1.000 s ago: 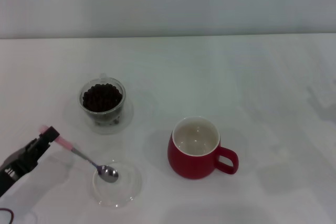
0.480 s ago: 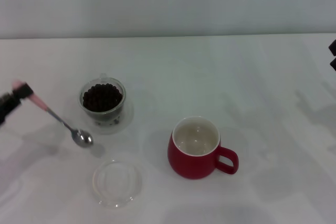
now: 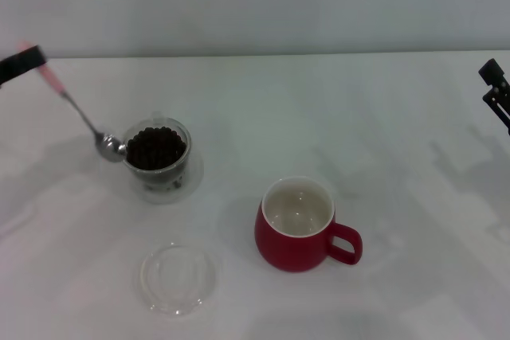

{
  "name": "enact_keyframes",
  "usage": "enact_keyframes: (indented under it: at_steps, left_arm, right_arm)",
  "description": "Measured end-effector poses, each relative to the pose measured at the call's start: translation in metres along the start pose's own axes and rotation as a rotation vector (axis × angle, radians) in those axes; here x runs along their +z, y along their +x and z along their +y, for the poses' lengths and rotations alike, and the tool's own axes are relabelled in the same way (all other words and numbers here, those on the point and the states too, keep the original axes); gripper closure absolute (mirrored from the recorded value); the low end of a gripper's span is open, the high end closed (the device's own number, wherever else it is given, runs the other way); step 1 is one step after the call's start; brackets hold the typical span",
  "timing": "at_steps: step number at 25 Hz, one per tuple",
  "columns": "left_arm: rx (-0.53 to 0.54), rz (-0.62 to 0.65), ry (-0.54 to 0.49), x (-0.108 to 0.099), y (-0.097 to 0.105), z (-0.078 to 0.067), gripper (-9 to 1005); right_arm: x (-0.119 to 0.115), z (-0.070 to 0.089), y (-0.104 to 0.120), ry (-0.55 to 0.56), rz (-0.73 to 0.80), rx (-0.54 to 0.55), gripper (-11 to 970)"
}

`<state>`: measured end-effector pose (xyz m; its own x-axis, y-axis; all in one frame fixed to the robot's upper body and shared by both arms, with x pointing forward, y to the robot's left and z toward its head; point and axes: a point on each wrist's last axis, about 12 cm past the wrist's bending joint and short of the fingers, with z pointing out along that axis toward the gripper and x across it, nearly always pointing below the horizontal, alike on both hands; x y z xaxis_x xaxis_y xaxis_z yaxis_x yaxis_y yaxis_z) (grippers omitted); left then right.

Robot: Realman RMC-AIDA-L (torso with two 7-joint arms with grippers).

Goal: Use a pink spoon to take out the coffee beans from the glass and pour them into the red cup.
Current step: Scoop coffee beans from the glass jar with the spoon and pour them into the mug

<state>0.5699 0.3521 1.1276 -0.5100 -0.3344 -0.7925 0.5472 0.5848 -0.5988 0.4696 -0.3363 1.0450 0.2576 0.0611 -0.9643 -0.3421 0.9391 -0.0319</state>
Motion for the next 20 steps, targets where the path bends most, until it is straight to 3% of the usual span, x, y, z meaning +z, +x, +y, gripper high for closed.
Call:
enact_keyframes:
  at_steps: [7, 12, 20]
  left_arm:
    - [0.076, 0.150, -0.047, 0.053, -0.033, -0.005, 863]
    - [0.131, 0.201, -0.094, 0.076, -0.046, -0.007, 863]
    - [0.196, 0.271, -0.150, 0.102, -0.045, -0.011, 864]
  right_arm:
    - [-0.002, 0.003, -0.002, -0.017, -0.016, 0.010, 152]
    - [-0.004, 0.003, -0.002, -0.015, -0.018, 0.030, 152]
    - [-0.005, 0.002, -0.001, -0.004, -0.009, 0.032, 152]
